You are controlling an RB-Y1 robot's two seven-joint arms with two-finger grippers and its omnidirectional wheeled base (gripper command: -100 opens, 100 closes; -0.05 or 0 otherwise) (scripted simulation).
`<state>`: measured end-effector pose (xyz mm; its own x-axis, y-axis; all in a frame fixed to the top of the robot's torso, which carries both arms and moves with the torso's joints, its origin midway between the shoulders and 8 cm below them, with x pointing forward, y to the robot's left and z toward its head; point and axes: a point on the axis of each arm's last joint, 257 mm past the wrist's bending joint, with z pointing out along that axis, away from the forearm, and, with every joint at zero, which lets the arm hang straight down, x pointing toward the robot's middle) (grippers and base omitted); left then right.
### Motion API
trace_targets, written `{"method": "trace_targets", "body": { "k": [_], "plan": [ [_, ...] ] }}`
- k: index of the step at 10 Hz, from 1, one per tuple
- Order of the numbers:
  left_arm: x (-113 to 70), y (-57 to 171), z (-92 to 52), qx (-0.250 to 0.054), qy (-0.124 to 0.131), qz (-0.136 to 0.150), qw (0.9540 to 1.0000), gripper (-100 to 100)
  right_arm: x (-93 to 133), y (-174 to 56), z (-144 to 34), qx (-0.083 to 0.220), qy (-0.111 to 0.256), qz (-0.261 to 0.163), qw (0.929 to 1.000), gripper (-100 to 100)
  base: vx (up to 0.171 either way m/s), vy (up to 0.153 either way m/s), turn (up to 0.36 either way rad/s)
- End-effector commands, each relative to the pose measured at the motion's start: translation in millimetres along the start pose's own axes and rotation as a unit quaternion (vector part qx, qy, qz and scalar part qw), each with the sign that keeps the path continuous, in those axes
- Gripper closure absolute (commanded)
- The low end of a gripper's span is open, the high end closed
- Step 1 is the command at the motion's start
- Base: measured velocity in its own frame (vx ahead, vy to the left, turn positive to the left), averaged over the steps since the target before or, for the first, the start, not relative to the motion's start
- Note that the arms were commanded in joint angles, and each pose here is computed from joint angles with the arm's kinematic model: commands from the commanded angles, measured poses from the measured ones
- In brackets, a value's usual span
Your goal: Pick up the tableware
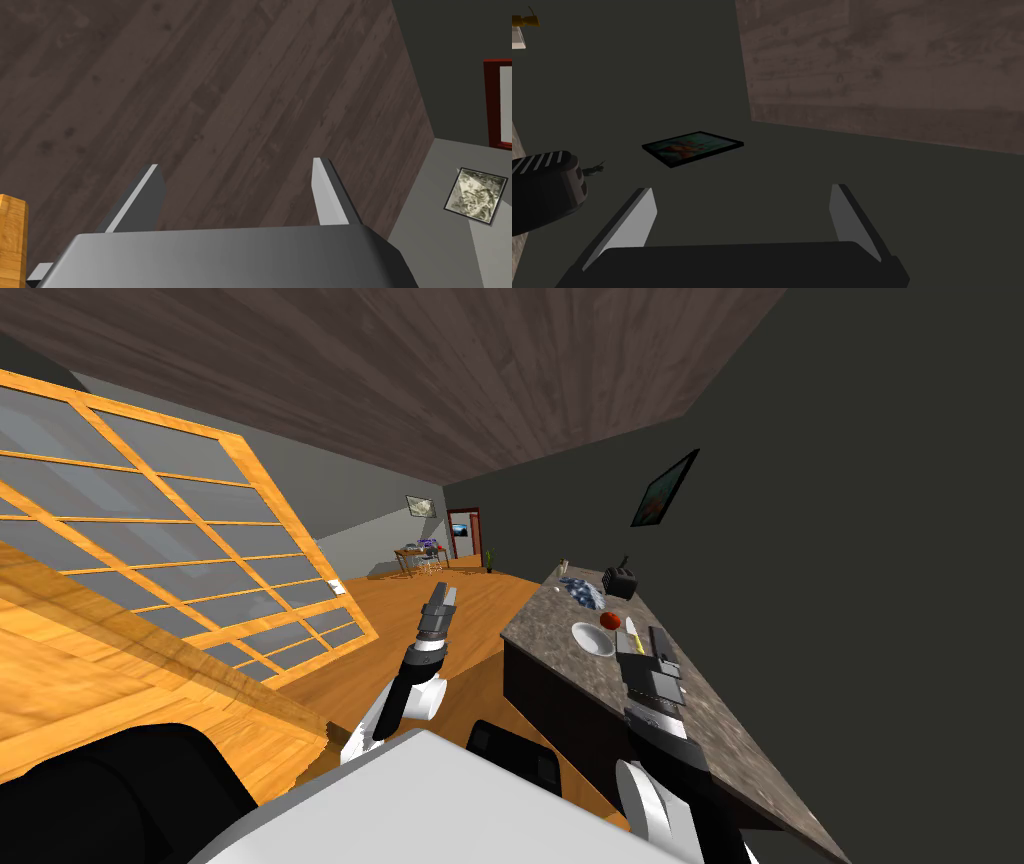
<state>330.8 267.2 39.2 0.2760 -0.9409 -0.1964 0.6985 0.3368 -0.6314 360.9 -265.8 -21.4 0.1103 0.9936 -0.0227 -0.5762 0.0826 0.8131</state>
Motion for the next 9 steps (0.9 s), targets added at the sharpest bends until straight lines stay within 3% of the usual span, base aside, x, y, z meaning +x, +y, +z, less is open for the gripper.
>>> {"method": "trace_targets", "body": {
  "k": [1, 6, 8, 9],
  "plan": [
    [0.0, 0, 0.0, 0.0, 0.0, 0.0, 1.0, 0, 2, -4, -1.7, 0.004, 0.016, -0.015, 0.9998, -100, -0.006, 0.013, 0.021],
    [0.0, 0, 0.0, 0.0, 0.0, 0.0, 1.0, 0, 8, -26, -11.1, 0.019, 0.079, -0.085, 0.9931, -100, -0.014, 0.047, 0.038],
    [0.0, 0, 0.0, 0.0, 0.0, 0.0, 1.0, 0, 7, -41, -17.6, 0.025, 0.115, -0.132, 0.9843, -100, -0.025, 0.062, 0.06],
    [0.0, 0, 0.0, 0.0, 0.0, 0.0, 1.0, 0, 8, -41, -17.9, 0.025, 0.121, -0.135, 0.9832, -100, -0.022, 0.051, 0.022]
  ]
}}
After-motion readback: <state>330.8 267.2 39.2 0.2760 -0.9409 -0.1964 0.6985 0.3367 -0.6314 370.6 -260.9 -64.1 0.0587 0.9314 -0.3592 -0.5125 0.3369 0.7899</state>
